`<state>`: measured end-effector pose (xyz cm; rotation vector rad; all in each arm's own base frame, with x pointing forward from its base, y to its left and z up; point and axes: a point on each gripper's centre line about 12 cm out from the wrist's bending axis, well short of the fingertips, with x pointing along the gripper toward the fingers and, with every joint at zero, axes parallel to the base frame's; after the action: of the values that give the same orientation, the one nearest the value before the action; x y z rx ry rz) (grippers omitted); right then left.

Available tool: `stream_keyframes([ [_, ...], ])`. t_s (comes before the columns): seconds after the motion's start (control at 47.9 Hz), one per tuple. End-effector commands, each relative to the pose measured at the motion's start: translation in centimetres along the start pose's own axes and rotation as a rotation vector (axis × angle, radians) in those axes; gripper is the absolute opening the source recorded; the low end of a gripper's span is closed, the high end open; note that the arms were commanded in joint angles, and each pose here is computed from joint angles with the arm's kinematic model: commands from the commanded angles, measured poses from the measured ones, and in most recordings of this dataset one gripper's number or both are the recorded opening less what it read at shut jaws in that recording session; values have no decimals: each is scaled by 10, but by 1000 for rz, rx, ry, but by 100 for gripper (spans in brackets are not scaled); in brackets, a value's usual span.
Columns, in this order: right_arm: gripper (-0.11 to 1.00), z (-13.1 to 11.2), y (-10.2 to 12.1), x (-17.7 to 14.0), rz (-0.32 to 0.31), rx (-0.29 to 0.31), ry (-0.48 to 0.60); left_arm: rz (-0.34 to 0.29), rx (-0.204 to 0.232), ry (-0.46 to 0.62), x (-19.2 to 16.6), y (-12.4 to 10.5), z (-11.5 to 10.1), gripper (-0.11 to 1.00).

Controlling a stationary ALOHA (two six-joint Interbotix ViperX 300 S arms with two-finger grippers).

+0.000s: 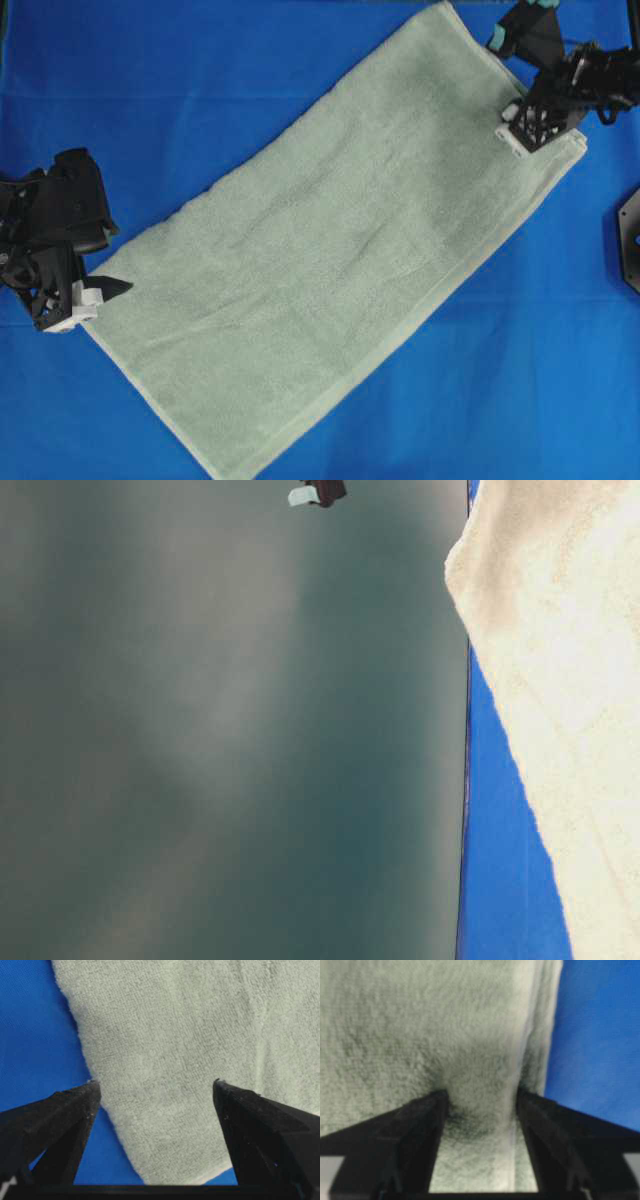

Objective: Fold a bath towel.
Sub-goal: 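Open both grippers and release the towel corners, then grasp the upper towel end with the right gripper and fold it toward the lower end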

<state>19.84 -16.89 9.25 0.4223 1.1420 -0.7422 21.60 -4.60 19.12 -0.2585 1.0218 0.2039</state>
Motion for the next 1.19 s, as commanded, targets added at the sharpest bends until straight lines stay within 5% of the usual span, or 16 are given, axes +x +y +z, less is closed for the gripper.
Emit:
stream_keyframes([
  [0.0, 61, -7, -3, 10, -3, 4, 34, -16, -10, -26, -5, -3, 9, 86],
  [0.209, 54, -9, -3, 10, -2, 5, 36, -18, -8, -31, -6, -4, 10, 86],
  [0.397, 15, -9, -2, 10, 1, 16, 36, -22, -10, -35, -7, -5, 11, 86],
  [0.668, 15, 5, 6, -12, 7, 28, -10, -25, -3, -40, -8, -6, 14, 86],
  [0.877, 15, 31, 53, -62, 85, -23, -98, -23, -5, -40, -9, -6, 15, 86],
  [1.17, 15, 50, 162, -91, 229, -155, -146, -25, -4, -41, -8, -7, 15, 86],
])
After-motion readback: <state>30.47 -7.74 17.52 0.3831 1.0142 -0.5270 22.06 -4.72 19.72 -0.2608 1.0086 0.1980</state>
